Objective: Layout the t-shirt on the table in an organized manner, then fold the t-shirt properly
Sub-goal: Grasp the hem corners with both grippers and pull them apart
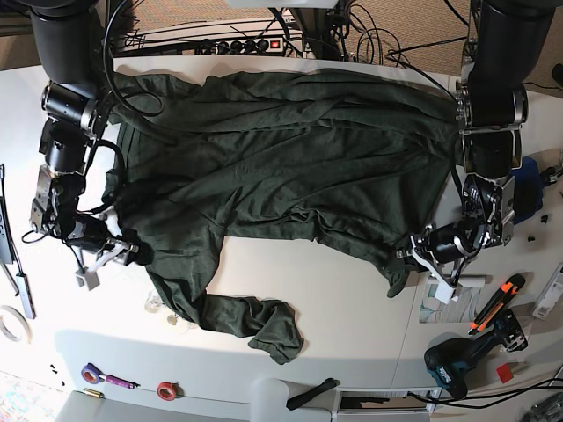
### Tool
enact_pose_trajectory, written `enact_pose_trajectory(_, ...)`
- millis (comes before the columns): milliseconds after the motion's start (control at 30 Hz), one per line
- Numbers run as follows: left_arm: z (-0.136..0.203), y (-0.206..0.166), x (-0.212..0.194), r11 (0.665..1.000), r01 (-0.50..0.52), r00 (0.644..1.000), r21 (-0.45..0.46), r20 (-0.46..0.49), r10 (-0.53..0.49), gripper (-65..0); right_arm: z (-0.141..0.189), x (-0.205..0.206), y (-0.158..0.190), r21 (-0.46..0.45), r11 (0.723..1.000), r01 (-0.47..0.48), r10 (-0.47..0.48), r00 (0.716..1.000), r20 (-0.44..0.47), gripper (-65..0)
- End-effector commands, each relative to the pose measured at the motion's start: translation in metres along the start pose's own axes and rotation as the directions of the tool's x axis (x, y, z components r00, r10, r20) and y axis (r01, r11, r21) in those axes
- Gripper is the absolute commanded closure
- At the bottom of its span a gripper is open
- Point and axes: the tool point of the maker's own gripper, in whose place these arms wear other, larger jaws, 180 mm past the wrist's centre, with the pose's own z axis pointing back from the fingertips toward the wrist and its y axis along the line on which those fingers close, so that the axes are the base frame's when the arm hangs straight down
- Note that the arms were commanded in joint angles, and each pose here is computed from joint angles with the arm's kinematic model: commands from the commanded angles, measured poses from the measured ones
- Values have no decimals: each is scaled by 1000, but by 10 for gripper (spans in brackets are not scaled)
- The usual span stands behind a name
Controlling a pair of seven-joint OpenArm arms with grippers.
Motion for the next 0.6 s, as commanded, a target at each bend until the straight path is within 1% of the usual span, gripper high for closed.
enact_pose_trajectory(0,5,-7,30,999,31,997,-18,68,-30,0,-1,-22,-2,-3,1000,-1,0,996,-93,-393)
enact_pose_trajectory(67,5,-7,30,999,32,997,-18,68,-30,0,-2,-27,3,34,999,33,-30,996,-83,-393)
enact_pose_trajectory(167,5,-7,30,999,31,997,-18,68,-30,0,-3,-39,2,44,997,59,-55,994,-93,-391)
enact_pose_trajectory(200,5,-7,31,999,31,997,-18,69,-30,0,-4,-42,1,45,997,65,-60,994,-96,-378)
enact_pose_trajectory(233,5,-7,32,999,32,997,-18,75,-30,0,-4,-46,1,45,997,70,-65,993,-101,-322)
enact_pose_trajectory(333,6,-10,37,998,45,994,-32,102,-42,0,-4,-51,2,57,995,87,-81,991,-106,-21)
enact_pose_trajectory(367,7,-13,40,997,60,991,-47,120,-55,0,-4,-51,3,63,994,92,-85,991,-105,0)
enact_pose_trajectory(400,8,-16,43,995,75,988,-63,141,-65,0,-4,-48,5,73,992,99,-92,991,-94,0)
enact_pose_trajectory(500,15,-19,57,995,48,979,-91,201,-29,0,0,-30,12,117,987,113,-111,994,-23,0)
enact_pose_trajectory(567,21,-19,65,994,40,973,-102,229,-16,0,4,-17,17,129,988,88,-91,996,15,0)
